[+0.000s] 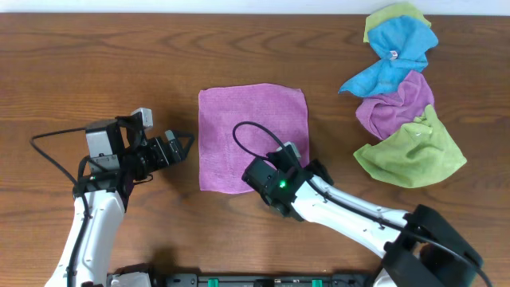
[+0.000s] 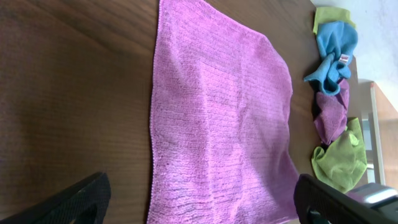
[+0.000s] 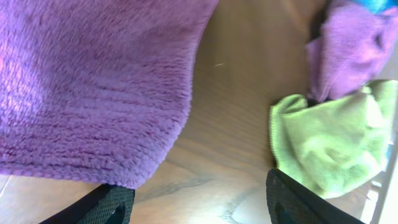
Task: Fold the cloth
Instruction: 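Position both grippers at the near edge of the purple cloth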
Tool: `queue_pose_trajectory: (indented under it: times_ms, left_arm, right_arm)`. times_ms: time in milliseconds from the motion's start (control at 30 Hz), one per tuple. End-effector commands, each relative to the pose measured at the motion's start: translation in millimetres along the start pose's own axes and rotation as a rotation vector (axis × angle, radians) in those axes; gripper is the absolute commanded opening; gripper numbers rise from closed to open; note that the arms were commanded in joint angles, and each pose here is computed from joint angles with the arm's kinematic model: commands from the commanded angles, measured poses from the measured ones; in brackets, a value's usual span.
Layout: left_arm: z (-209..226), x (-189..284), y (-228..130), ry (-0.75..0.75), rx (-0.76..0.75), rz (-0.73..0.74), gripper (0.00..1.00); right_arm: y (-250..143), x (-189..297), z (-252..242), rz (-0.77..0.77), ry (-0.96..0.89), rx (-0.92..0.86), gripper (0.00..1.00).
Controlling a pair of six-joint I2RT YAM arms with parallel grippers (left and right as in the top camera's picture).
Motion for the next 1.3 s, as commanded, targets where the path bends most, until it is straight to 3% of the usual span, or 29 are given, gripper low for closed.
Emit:
queue_pose_trajectory:
  times_ms: [0, 300, 500, 733, 967, 1133, 1267]
  left_arm:
    - [-4.8, 4.0, 8.3, -0.006, -0.019, -0.022, 0.95]
    - [-3.5, 3.9, 8.1, 0.001, -0.025, -0.021, 0.95]
    - [-3.6, 3.6, 5.8, 0.002, -0.039, -0.012, 0.95]
    - [1.1, 1.9, -17.0, 0.035, -0.072, 0.077, 0.96]
    - [-18.6, -17.5, -43.8, 0.117, -0.232, 0.18, 0.96]
    - [-20.7, -14.7, -51.0, 0.359, -0.388, 0.234, 0.96]
    - [-18.9, -4.7, -56.0, 0.527, -0.472, 0.254, 0.95]
  right_arm:
    - [10.1, 1.9, -17.1, -0.04, -0.091, -0.077, 0.68]
    - [4.8, 7.4, -45.3, -0.048, -0.249, 0.009, 0.69]
    - [-2.2, 6.8, -44.8, -0.019, -0.236, -0.019, 0.77]
    - [-21.4, -2.8, -19.7, 0.151, -0.027, -0.225, 0.71]
    - [-19.4, -8.9, -39.9, 0.231, 0.101, -0.39, 0.62]
    - [-1.2, -0.6, -43.7, 0.221, 0.365, -0.483, 0.63]
    - [15.1, 4.3, -46.9, 0.191, 0.569, -0.537, 0.56]
Point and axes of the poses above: each gripper's point midway between its finger pads, its own x axis back along the fingers, its own z axis along the line the jaws close on, y = z × x, the point moved 1 cm from there along x, back along the fingers, and after that the axes turned 5 degrees about -x, right-handed, at the moved point
